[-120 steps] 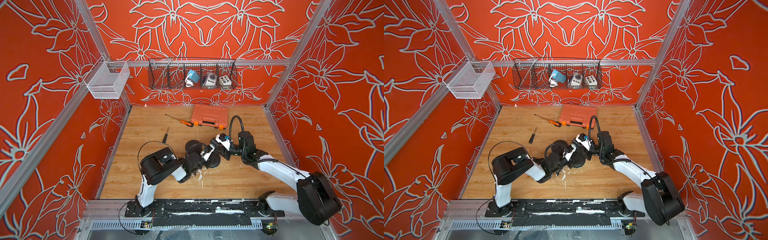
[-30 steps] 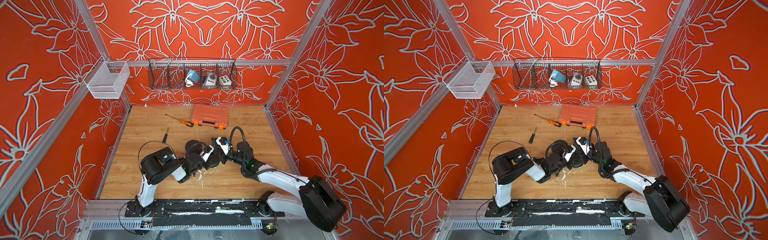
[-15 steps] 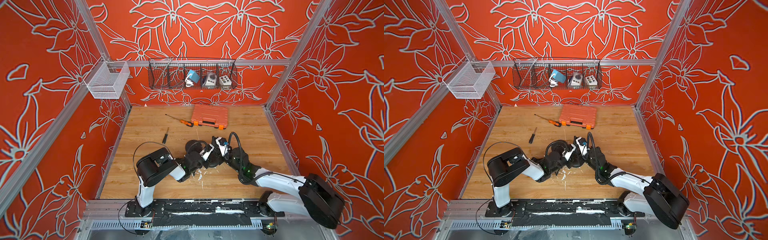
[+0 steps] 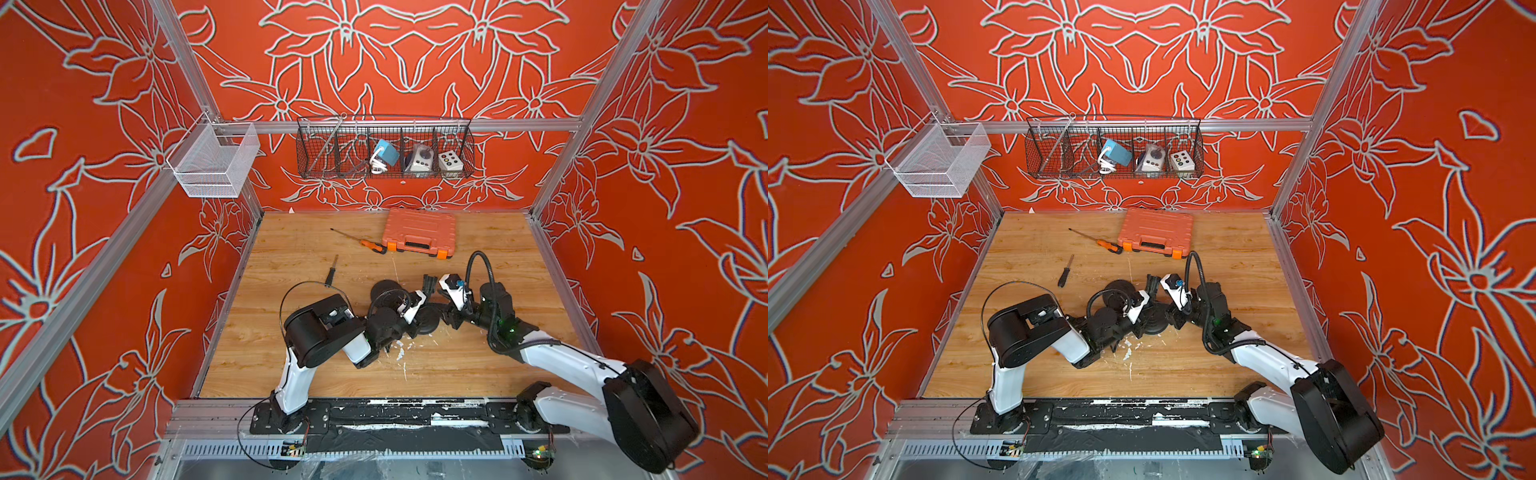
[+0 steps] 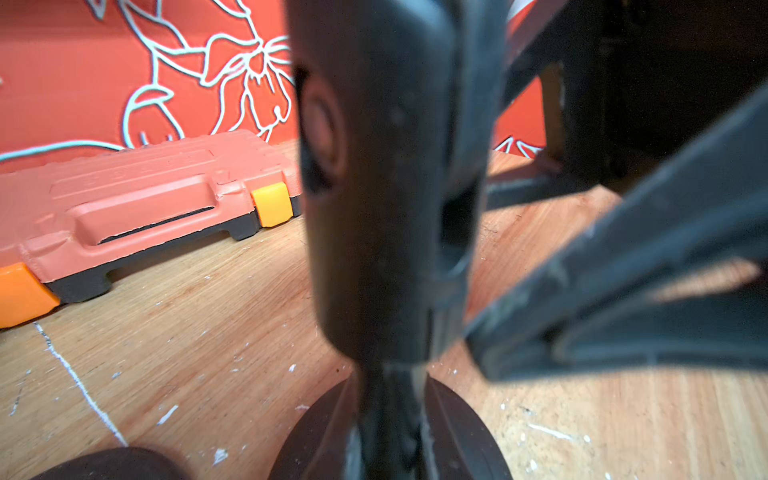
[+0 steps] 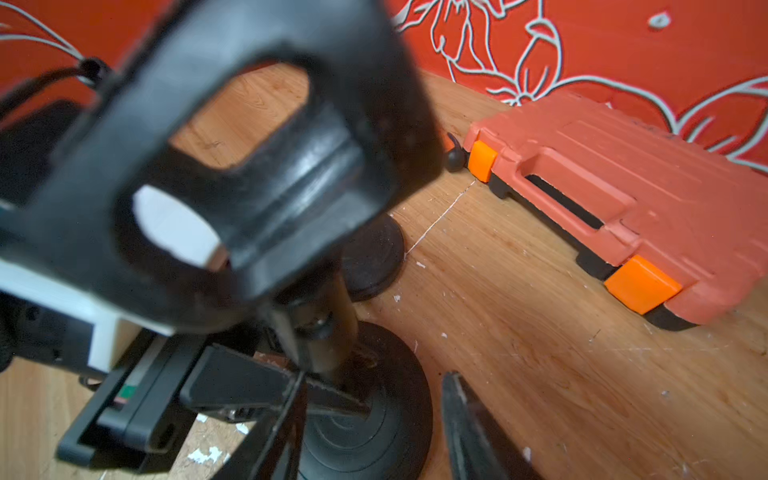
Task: Assemble a microphone stand
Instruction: Screw the microphone stand pole into the microphone stand base.
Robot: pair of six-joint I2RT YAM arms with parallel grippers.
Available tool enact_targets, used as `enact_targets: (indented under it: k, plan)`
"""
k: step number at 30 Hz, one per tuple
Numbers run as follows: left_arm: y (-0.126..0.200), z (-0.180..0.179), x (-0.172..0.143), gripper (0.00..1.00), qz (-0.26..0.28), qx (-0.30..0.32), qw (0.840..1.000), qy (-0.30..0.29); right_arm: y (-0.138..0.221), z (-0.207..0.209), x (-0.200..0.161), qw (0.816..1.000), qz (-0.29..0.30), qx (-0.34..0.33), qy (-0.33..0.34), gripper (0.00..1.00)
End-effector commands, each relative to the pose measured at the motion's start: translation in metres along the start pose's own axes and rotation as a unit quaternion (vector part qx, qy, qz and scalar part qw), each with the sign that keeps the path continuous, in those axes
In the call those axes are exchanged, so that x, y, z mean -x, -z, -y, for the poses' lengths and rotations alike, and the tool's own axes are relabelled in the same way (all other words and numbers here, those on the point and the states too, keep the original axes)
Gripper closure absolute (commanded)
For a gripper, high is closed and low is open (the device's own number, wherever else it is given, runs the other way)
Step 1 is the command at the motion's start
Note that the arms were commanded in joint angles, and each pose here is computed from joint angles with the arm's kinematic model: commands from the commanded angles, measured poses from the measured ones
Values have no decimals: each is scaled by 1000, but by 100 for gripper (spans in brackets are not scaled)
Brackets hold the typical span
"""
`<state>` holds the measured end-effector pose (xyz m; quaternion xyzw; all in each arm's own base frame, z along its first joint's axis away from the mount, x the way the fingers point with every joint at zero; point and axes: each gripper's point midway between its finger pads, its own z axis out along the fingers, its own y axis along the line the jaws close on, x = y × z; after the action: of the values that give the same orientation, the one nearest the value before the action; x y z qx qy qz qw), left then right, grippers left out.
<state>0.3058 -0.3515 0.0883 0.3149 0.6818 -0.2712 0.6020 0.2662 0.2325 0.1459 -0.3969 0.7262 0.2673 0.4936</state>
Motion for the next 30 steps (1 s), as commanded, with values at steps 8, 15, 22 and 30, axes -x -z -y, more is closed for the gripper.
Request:
enact_targets:
  k: [8, 15, 22, 30]
  plan:
    - [3, 6, -41, 90, -60, -20, 998, 10, 0, -24, 36, 981, 1, 151, 118, 47]
    - [1, 8, -43, 90, -62, -23, 998, 12, -7, -21, 37, 977, 5, 161, 138, 61]
    - [0, 9, -45, 89, -67, -25, 997, 11, -12, -18, 31, 981, 9, 153, 117, 100]
    - [-1, 9, -40, 85, -61, -26, 998, 13, -17, 2, 0, 998, -30, 47, 13, 100]
